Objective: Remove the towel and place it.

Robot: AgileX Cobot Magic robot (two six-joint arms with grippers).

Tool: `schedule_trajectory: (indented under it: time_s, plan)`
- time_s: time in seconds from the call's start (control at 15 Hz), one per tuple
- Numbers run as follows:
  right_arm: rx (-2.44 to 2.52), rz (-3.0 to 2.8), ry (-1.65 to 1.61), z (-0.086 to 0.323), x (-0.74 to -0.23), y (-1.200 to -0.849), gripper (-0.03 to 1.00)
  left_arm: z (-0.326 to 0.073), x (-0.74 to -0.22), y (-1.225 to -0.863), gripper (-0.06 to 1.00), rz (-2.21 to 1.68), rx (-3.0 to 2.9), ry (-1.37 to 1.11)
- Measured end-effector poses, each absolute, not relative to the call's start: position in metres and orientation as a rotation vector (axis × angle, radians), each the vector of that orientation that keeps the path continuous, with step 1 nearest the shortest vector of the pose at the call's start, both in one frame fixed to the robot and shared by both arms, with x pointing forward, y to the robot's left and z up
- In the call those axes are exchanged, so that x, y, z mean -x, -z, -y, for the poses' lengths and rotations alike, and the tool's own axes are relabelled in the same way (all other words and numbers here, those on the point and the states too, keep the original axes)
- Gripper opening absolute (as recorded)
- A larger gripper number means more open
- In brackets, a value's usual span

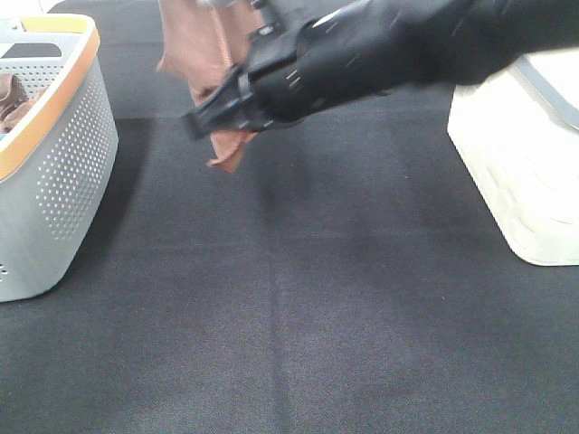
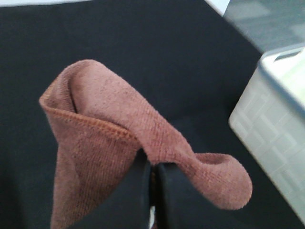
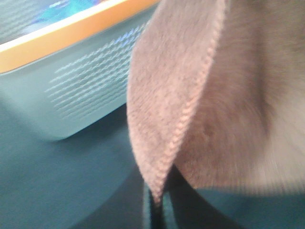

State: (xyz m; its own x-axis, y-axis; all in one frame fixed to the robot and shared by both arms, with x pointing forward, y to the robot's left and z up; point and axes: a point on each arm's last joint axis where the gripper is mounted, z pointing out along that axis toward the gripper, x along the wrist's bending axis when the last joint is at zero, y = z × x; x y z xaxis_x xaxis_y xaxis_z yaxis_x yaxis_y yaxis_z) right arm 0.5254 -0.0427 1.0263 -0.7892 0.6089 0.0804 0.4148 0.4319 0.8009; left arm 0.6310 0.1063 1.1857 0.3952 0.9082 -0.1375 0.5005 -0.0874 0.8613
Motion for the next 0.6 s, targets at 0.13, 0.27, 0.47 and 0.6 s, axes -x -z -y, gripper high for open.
schedule_trajectory:
  time_s: [0.13,0.27,0.47,0.6]
  plan:
    - [-1.013,-2.565,-1.288,0.071,-0.546,-1.044,0.00,-0.101,-0.647,-1.158,0.01,-1.272,-1.799,-0.562]
    - [-1.077,-2.586,-1.146,0.110,-0.572,-1.072,0.00,-0.095,-0.661,-1.133,0.01,-1.291,-1.837,-0.565]
    - [-1.118,-2.630,-0.787,0.137,-0.601,-1.087,0.00,-0.097,-0.678,-1.121,0.01,-1.324,-1.738,-0.564]
    - [-1.128,-2.603,-0.700,0.138,-0.617,-1.093,0.00,-0.113,-0.690,-1.115,0.01,-1.421,-1.640,-0.536]
